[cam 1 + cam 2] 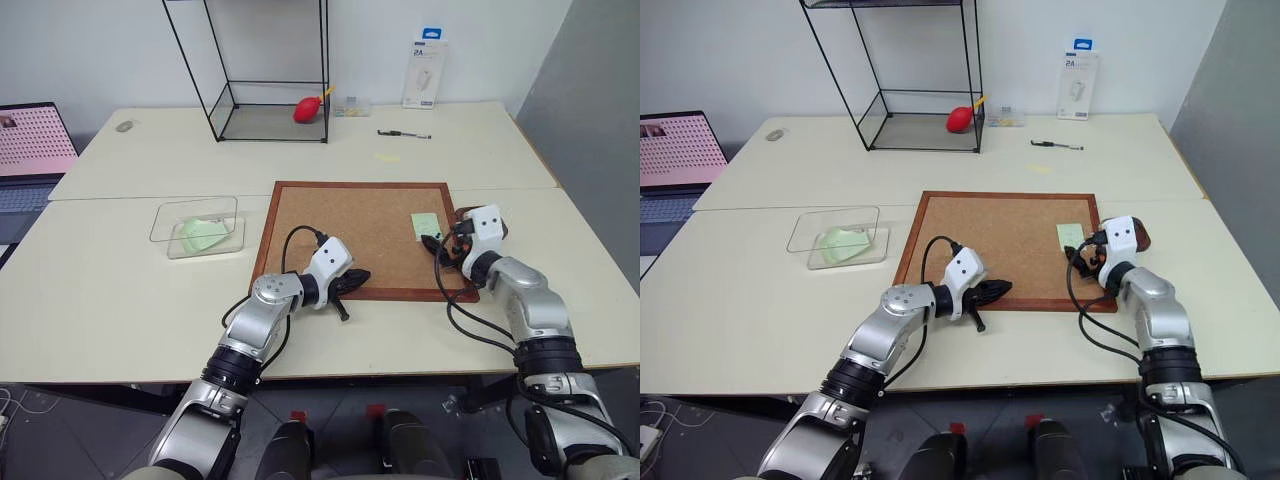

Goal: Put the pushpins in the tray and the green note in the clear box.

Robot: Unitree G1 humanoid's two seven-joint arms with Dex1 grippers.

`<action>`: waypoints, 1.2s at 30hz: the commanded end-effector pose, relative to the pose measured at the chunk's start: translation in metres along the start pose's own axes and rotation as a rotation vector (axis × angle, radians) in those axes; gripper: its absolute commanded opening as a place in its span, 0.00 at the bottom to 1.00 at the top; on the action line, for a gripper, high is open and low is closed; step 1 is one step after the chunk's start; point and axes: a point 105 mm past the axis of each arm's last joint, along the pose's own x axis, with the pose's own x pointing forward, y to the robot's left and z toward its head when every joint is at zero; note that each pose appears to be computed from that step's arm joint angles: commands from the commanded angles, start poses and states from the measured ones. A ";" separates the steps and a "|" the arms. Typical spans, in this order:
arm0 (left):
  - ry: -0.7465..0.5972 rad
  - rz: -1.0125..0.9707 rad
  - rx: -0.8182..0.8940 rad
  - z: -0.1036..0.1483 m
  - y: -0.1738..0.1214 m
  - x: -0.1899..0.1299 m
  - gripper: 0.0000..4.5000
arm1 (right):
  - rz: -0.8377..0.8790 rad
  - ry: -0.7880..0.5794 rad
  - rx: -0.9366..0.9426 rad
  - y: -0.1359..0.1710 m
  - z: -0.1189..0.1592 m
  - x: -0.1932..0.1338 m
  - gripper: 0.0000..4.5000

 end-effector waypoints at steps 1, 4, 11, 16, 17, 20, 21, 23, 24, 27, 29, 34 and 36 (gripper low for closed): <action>0.094 -0.020 -0.055 -0.029 -0.009 0.001 0.00 | -0.011 -0.056 -0.033 -0.003 0.016 0.003 0.65; 0.095 -0.017 -0.057 -0.030 -0.009 0.000 0.00 | -0.007 -0.058 -0.035 -0.003 0.016 0.004 0.51; 0.095 -0.017 -0.059 -0.030 -0.009 0.000 0.00 | 0.005 -0.059 -0.039 -0.002 0.016 0.002 0.18; 0.087 -0.017 -0.072 -0.029 -0.010 0.001 0.00 | 0.018 -0.088 -0.030 0.002 0.020 0.000 0.01; 0.085 -0.018 -0.074 -0.028 -0.010 0.001 0.00 | 0.024 -0.097 -0.026 0.003 0.021 -0.001 0.01; 0.085 -0.019 -0.072 -0.028 -0.009 0.001 0.00 | 0.047 -0.120 -0.018 0.009 0.025 -0.004 0.01; 0.086 -0.019 -0.071 -0.028 -0.009 0.001 0.00 | 0.053 -0.128 -0.019 0.010 0.027 -0.004 0.01; 0.088 -0.021 -0.069 -0.028 -0.009 0.001 0.00 | 0.068 -0.142 -0.017 0.014 0.030 -0.006 0.01; 0.090 -0.022 -0.069 -0.029 -0.009 0.001 0.00 | 0.072 -0.147 -0.017 0.015 0.031 -0.008 0.01; 0.095 -0.023 -0.067 -0.029 -0.009 0.001 0.00 | 0.081 -0.161 -0.008 0.019 0.034 -0.011 0.01; 0.101 -0.025 -0.066 -0.030 -0.009 0.001 0.00 | 0.084 -0.167 -0.004 0.021 0.036 -0.012 0.01; 0.112 -0.029 -0.065 -0.033 -0.011 0.001 0.00 | 0.081 -0.175 0.006 0.022 0.038 -0.016 0.01; 0.115 -0.031 -0.064 -0.034 -0.011 0.001 0.00 | 0.078 -0.179 0.011 0.022 0.040 -0.018 0.01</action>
